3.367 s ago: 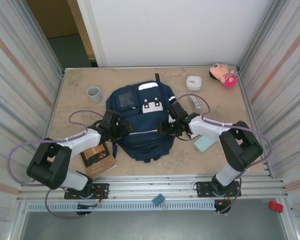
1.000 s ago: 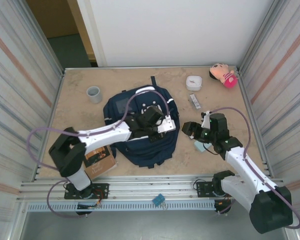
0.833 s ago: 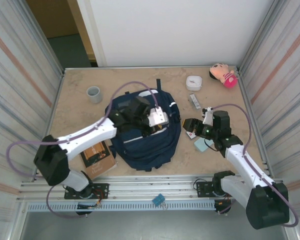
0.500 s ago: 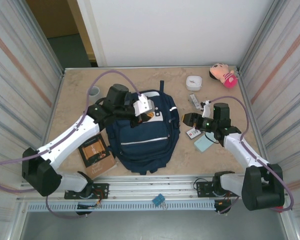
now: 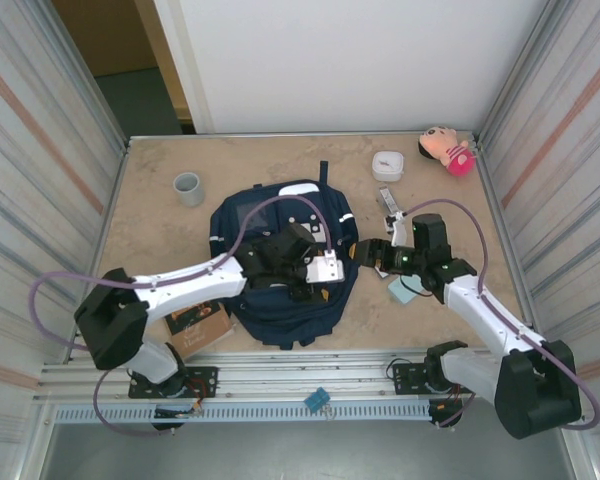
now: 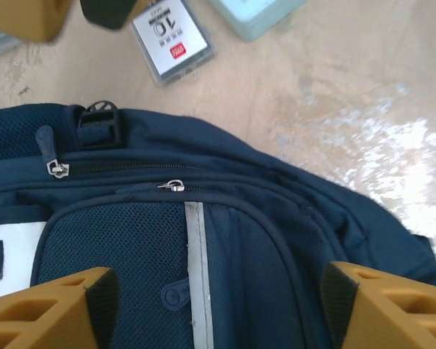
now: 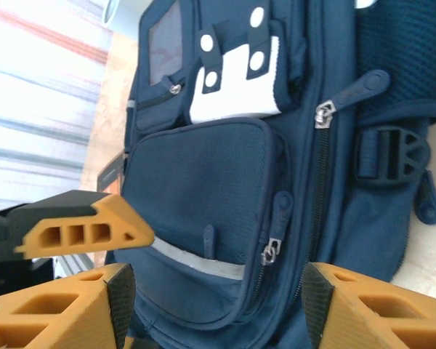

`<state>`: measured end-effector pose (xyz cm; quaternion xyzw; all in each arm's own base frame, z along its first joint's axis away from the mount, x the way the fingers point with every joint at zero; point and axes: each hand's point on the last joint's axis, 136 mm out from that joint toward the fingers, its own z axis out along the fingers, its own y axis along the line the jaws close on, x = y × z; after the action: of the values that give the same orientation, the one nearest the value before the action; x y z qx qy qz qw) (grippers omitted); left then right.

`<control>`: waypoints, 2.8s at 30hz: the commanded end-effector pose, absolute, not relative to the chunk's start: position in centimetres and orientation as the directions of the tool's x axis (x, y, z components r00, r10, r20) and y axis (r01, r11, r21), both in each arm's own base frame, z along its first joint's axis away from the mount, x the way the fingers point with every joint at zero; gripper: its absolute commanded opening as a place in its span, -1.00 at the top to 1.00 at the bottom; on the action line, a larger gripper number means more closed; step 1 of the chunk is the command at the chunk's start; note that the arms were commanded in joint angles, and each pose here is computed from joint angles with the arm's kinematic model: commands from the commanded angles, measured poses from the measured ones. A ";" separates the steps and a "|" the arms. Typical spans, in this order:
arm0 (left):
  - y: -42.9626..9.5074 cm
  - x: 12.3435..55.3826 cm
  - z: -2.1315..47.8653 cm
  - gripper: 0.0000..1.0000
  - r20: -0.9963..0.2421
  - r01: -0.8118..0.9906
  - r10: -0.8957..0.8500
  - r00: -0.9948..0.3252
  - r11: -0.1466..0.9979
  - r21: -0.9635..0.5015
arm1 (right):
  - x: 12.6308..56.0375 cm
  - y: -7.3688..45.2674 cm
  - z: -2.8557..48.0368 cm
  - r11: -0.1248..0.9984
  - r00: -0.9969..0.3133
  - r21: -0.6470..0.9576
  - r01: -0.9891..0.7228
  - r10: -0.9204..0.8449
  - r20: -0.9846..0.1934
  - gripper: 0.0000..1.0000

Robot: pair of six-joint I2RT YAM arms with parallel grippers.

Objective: Pack books, pencil case, and school supplies into a backpack

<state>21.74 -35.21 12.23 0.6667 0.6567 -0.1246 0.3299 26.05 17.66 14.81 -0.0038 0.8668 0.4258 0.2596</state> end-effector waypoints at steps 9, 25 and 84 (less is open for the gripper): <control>-36.6 23.8 7.8 -0.84 -0.531 0.916 0.843 0.082 0.146 0.374 | 25.7 16.8 14.1 0.663 -0.863 0.729 -0.171 0.257 -0.435 -0.29; -35.0 23.7 12.0 1.00 -0.672 0.930 0.740 -0.015 0.258 0.263 | 26.3 15.5 14.6 0.658 -0.827 0.731 -0.182 0.300 -0.476 -0.30; -22.8 29.9 29.2 1.00 -0.908 0.898 0.419 -0.010 0.404 0.176 | 30.0 23.6 17.4 0.320 -0.474 0.394 -0.862 -0.230 -0.850 1.00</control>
<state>27.60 -23.52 26.56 0.5118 0.6771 -0.3106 0.4280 30.90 23.87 15.99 -0.3669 0.7340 0.4531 0.3485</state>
